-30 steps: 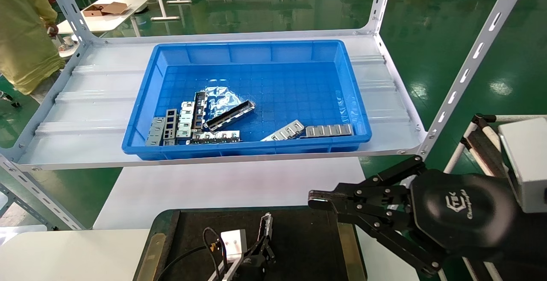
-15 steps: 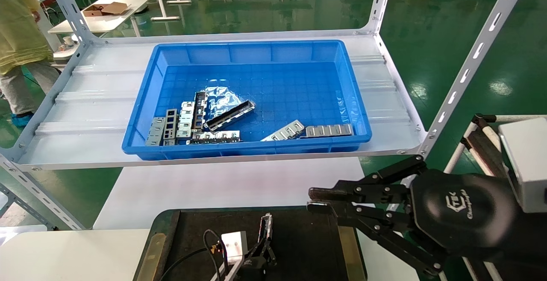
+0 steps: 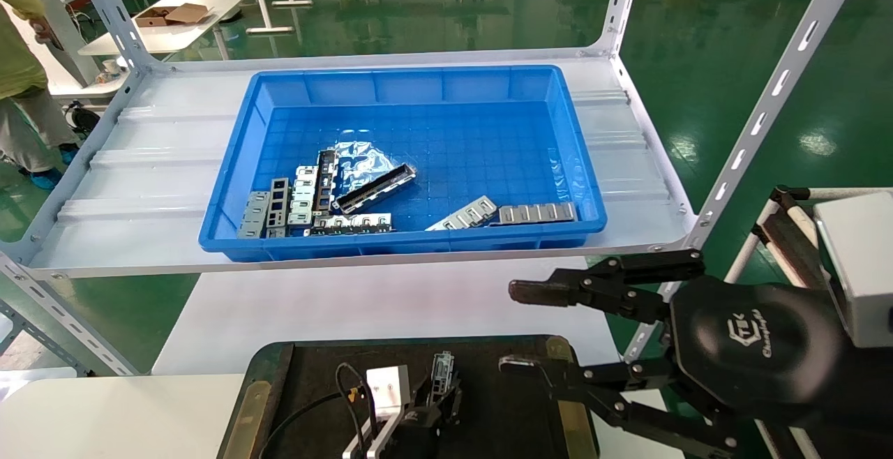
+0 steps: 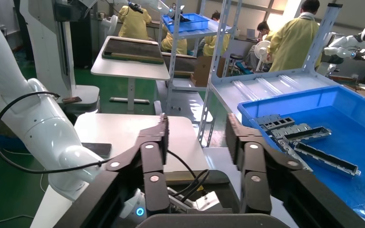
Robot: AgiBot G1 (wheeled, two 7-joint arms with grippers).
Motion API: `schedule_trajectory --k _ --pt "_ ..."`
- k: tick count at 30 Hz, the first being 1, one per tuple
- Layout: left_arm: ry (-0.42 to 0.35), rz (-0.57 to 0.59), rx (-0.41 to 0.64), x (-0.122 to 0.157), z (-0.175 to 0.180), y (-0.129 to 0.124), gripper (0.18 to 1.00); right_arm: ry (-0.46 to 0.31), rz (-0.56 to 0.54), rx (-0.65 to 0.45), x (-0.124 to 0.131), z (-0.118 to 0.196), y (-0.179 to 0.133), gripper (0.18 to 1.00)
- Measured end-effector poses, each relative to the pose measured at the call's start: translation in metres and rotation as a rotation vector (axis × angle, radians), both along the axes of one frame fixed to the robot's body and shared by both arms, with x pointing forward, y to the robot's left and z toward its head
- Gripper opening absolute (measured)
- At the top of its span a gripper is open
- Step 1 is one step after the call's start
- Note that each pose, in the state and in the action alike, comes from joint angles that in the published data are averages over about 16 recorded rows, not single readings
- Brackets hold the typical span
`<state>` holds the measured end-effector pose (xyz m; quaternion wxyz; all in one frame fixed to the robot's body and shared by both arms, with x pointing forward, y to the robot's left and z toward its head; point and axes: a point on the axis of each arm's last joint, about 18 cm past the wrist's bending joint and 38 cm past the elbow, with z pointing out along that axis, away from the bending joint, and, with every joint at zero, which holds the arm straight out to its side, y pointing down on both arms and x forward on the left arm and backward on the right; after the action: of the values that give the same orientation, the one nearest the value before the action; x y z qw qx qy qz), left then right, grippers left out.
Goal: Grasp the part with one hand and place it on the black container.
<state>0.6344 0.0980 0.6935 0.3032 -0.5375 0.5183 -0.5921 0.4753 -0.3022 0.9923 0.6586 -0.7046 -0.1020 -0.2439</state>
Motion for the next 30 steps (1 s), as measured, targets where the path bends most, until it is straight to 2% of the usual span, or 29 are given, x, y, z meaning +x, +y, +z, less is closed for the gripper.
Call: schedule_trajectory --k 17,24,30 --pt "-0.051 -0.231 0.024 -0.01 0.024 0.016 0.808 0.0 0.0 0.0 0.0 0.0 0.0 0.789" --pt "-0.071 -0.341 0.082 -0.018 0.03 0.029 0.912 0.0 0.0 0.0 0.0 0.0 0.0 0.905" --pt "-0.1 -0.437 0.16 -0.026 0.035 0.044 0.97 0.0 0.0 0.0 0.0 0.0 0.0 0.965"
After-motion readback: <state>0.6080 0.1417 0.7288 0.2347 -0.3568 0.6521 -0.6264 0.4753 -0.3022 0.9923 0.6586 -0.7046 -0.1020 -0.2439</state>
